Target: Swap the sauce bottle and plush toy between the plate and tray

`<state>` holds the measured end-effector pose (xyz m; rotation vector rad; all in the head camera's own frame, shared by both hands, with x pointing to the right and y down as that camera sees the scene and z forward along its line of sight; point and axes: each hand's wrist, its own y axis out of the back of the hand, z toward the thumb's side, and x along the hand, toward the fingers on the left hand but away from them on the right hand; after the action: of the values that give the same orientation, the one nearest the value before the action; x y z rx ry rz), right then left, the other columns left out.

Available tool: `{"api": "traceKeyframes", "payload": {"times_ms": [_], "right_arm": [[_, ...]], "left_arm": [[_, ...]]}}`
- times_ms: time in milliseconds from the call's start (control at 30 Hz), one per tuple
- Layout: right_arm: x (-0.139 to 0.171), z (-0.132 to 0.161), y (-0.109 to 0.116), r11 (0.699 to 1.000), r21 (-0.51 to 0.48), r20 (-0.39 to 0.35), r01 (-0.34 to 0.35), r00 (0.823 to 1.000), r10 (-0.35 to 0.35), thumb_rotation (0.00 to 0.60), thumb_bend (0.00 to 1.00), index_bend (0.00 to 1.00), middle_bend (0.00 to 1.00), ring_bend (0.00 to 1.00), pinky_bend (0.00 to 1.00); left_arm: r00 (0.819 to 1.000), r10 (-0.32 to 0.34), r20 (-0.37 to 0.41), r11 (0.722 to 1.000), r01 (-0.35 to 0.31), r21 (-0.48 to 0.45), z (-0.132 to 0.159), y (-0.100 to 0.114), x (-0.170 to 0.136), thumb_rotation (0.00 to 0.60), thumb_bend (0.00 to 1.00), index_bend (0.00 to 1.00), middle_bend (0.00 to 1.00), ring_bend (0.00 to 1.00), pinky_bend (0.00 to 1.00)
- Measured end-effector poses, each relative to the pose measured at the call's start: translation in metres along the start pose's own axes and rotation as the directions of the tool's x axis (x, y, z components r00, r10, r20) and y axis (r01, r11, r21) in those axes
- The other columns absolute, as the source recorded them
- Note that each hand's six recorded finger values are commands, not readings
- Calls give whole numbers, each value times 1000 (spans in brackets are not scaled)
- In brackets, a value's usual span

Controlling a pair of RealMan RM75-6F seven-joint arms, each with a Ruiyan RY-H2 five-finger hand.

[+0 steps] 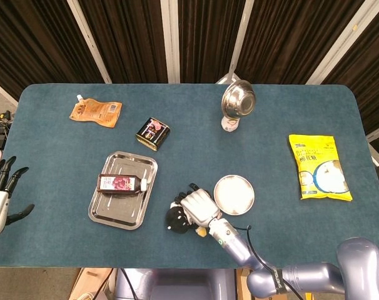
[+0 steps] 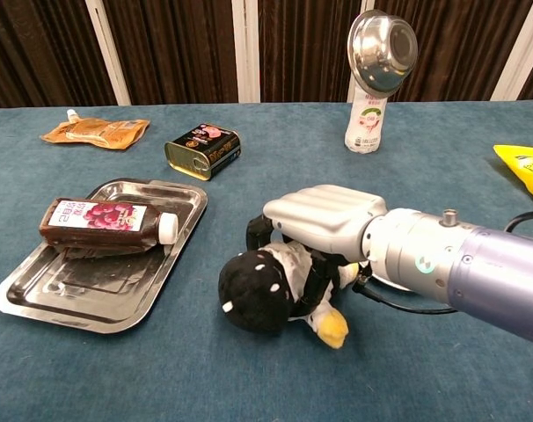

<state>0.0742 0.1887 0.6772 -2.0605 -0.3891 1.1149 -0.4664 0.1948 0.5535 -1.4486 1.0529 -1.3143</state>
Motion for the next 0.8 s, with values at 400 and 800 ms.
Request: {"api": "traceKeyframes", "payload": {"times_ms": [400,800], "right_arm": [[18,-35,61,989,-38,86,146,986,-142,600,290,446,563,604,221],[35,-99,54,999,5,194,33,980,-33,600,219,272,364,334,16]], "left_arm": [[1000,6,4,1000,-6,-5,1,1,-1,600,180,201,0,0,100],[1000,9,6,1000,-9,14,4,-2,-2,600,180,201,0,0,100]]}}
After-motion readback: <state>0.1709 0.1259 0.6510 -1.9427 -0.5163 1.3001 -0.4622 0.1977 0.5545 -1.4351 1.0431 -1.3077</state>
